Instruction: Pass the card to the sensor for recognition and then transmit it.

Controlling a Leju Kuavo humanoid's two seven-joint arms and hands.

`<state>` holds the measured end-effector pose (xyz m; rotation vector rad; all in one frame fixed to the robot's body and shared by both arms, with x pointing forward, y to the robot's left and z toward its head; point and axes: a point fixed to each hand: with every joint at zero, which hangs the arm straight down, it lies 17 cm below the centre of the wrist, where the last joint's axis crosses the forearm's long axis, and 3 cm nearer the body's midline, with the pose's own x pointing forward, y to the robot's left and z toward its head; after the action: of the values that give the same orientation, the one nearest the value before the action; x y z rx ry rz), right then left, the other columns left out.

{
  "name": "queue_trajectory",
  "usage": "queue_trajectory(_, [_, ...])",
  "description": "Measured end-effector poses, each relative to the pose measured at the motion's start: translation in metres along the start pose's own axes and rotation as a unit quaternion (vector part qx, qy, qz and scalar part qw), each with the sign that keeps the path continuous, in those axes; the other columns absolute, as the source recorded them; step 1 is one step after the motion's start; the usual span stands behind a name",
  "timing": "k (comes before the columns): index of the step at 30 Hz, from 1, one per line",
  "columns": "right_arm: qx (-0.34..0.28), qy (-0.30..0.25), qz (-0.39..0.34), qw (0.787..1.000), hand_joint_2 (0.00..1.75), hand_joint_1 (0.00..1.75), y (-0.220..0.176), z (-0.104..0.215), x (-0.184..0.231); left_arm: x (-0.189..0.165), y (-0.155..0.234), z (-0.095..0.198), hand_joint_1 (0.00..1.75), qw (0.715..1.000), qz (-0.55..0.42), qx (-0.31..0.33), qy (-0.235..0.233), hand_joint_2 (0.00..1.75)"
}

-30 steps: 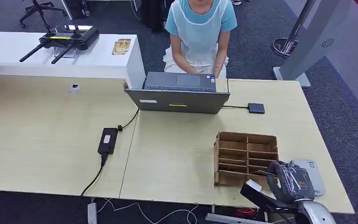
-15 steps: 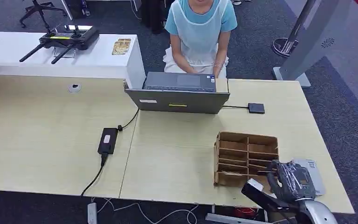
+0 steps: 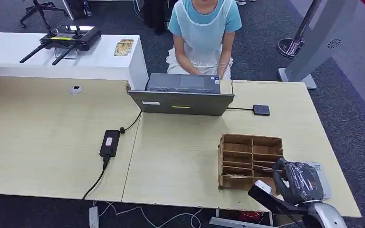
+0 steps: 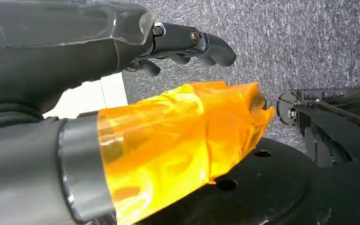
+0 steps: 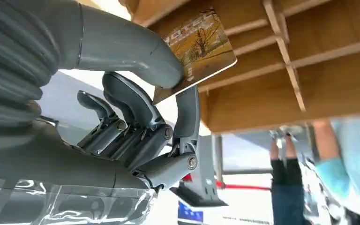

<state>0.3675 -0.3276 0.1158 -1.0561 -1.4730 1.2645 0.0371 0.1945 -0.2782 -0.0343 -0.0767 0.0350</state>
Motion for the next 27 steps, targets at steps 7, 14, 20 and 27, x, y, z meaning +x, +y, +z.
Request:
queue_trajectory(7, [-0.017, -0.047, -0.083, 0.995, 1.75, 1.75, -0.019, -0.002, 0.016, 0.001, 0.001, 0.0, 0.0, 1.0, -0.002, 0.001, -0.005, 0.0])
queue_trajectory(14, [-0.043, -0.074, -0.135, 0.987, 1.75, 1.75, -0.043, -0.001, 0.022, 0.003, 0.001, 0.0, 0.0, 1.0, -0.001, 0.002, -0.01, 0.0])
queue_trajectory(20, [-0.07, -0.117, -0.211, 0.968, 1.75, 1.75, -0.078, -0.001, 0.027, 0.005, 0.002, 0.0, 0.0, 1.0, -0.001, 0.003, -0.017, 0.0])
queue_trajectory(27, [-0.103, -0.161, -0.241, 0.952, 1.75, 1.75, -0.119, -0.011, 0.028, 0.007, 0.002, 0.0, 0.0, 1.0, -0.001, 0.003, -0.021, 0.0])
